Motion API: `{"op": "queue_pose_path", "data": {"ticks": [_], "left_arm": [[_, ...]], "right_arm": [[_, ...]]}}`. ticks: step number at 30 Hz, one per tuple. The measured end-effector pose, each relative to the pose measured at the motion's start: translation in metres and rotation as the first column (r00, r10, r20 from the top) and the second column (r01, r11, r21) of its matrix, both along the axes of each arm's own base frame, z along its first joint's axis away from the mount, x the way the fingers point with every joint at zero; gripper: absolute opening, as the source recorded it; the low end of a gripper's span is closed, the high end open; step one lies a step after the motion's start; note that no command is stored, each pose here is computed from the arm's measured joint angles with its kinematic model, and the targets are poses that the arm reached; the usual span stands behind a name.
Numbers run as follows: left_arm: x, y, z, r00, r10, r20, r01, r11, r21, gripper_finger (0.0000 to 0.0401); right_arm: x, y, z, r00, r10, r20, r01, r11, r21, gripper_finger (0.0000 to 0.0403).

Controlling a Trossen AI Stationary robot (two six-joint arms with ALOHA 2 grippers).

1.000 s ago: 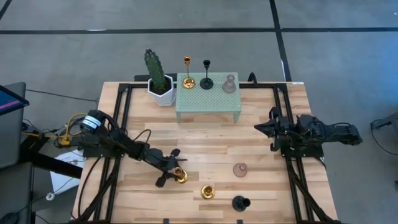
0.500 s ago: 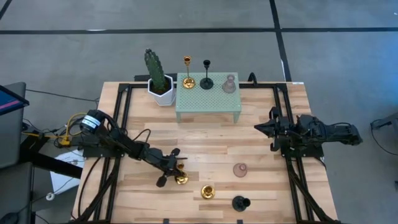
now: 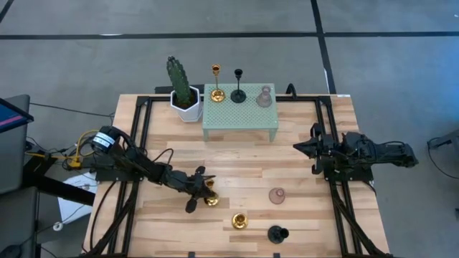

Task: Pick & Place candle stick holders
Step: Put the left gold candle holder on the shelf

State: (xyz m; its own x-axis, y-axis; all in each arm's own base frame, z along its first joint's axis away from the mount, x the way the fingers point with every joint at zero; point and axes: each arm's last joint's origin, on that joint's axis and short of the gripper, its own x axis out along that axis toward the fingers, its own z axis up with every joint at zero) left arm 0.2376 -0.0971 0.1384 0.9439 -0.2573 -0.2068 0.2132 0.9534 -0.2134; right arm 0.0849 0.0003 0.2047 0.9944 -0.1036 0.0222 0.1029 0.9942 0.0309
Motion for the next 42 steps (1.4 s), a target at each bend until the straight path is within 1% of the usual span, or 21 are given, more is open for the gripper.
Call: {"op": "queue_pose_path", "data": {"ticks": [5,11,17,19,23,27,29,35,42], "left_arm": [[-0.003,0.003,0.018,0.996,0.057,0.066,-0.054,0.998,-0.045,0.0031],[-0.010,0.008,0.042,0.982,0.119,0.143,-0.109,0.991,-0.077,0.0014],[-0.021,0.020,0.064,0.951,0.256,0.172,-0.244,0.966,-0.088,0.0025],[-0.024,0.027,0.071,0.937,0.291,0.195,-0.281,0.957,-0.078,0.0020],[-0.028,0.042,0.087,0.899,0.339,0.278,-0.342,0.939,-0.037,0.0015],[-0.027,0.058,0.106,0.848,0.394,0.355,-0.420,0.908,-0.005,0.0020],[-0.026,0.067,0.113,0.831,0.421,0.364,-0.460,0.888,0.024,0.0020],[-0.018,0.094,0.133,0.789,0.520,0.327,-0.569,0.819,0.072,0.0016],[-0.013,0.125,0.154,0.733,0.624,0.269,-0.669,0.734,0.119,0.0017]], "right_arm": [[0.000,0.000,0.000,1.000,0.000,-0.005,0.000,1.000,-0.001,0.0000],[0.000,0.000,-0.001,1.000,0.001,-0.013,-0.001,1.000,-0.001,0.0000],[0.000,0.000,-0.001,1.000,0.000,-0.014,0.000,1.000,-0.001,0.0000],[0.000,0.000,-0.001,1.000,0.000,-0.016,0.000,1.000,-0.001,0.0000],[0.000,0.000,-0.002,1.000,0.000,-0.024,0.000,1.000,-0.002,0.0000],[0.000,0.000,-0.003,0.999,0.000,-0.036,0.000,1.000,-0.002,0.0000],[0.000,0.000,-0.003,0.999,0.000,-0.038,0.000,1.000,-0.003,0.0000],[0.000,0.000,-0.004,0.999,0.000,-0.044,0.000,1.000,-0.003,0.0000],[0.000,0.000,-0.006,0.998,0.000,-0.059,0.000,1.000,-0.004,0.0000]]}}
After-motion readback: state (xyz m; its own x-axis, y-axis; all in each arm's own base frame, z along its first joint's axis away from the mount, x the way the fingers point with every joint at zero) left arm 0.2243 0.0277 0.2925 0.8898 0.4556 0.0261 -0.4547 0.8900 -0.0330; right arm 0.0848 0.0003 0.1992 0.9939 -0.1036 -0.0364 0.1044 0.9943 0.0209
